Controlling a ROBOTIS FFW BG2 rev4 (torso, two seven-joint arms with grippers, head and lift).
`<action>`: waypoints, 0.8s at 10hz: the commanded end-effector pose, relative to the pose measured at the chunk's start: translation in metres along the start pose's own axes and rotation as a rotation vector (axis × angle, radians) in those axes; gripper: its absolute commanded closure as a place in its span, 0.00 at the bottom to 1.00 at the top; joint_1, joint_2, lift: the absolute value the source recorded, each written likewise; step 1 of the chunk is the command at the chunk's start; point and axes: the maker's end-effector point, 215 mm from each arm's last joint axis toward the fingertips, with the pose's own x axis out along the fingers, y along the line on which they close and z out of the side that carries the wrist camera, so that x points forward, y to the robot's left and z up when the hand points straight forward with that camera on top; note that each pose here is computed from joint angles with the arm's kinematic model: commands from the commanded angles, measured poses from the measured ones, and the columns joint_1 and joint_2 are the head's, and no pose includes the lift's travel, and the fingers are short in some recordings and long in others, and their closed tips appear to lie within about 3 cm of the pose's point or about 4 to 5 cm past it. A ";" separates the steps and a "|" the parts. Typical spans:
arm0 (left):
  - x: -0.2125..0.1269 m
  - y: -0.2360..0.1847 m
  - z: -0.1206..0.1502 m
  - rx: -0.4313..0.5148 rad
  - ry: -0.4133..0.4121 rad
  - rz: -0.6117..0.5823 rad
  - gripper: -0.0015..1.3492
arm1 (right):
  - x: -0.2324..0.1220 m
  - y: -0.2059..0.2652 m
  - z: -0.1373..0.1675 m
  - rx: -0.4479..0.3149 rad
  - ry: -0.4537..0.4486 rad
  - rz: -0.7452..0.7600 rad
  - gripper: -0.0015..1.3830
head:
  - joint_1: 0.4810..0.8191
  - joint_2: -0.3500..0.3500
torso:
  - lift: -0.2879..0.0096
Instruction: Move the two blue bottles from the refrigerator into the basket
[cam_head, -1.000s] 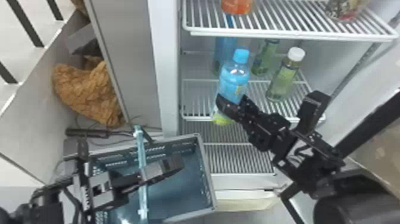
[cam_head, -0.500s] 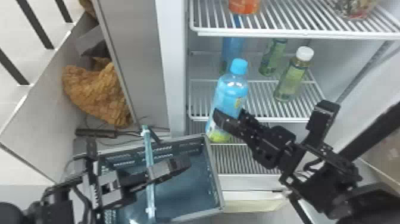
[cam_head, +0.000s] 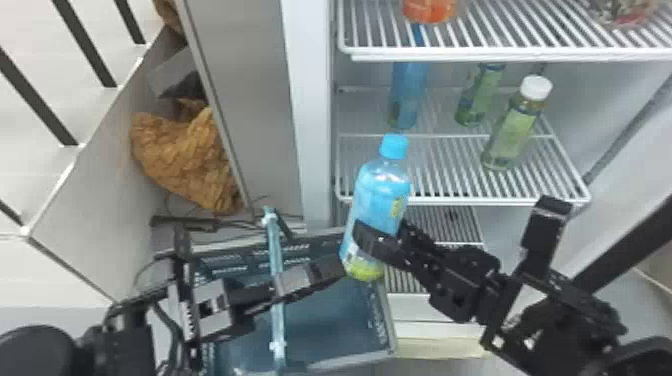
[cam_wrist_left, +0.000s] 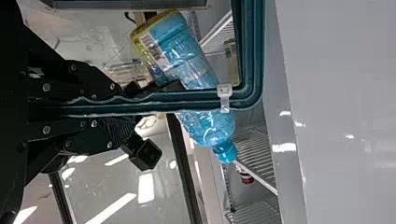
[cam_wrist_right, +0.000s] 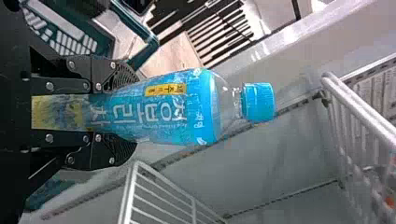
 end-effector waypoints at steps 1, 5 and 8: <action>0.003 -0.002 0.001 0.007 0.006 -0.007 0.89 | 0.002 0.003 -0.012 0.035 0.027 0.014 0.92 | 0.63 0.52 | 0.23; 0.010 -0.008 0.003 0.021 0.024 -0.019 0.89 | 0.021 0.031 -0.049 0.120 0.105 0.108 0.92 | 0.63 0.57 | 0.23; 0.011 -0.008 0.004 0.025 0.026 -0.018 0.89 | 0.027 0.047 -0.074 0.197 0.160 0.158 0.64 | 0.63 0.64 | 0.23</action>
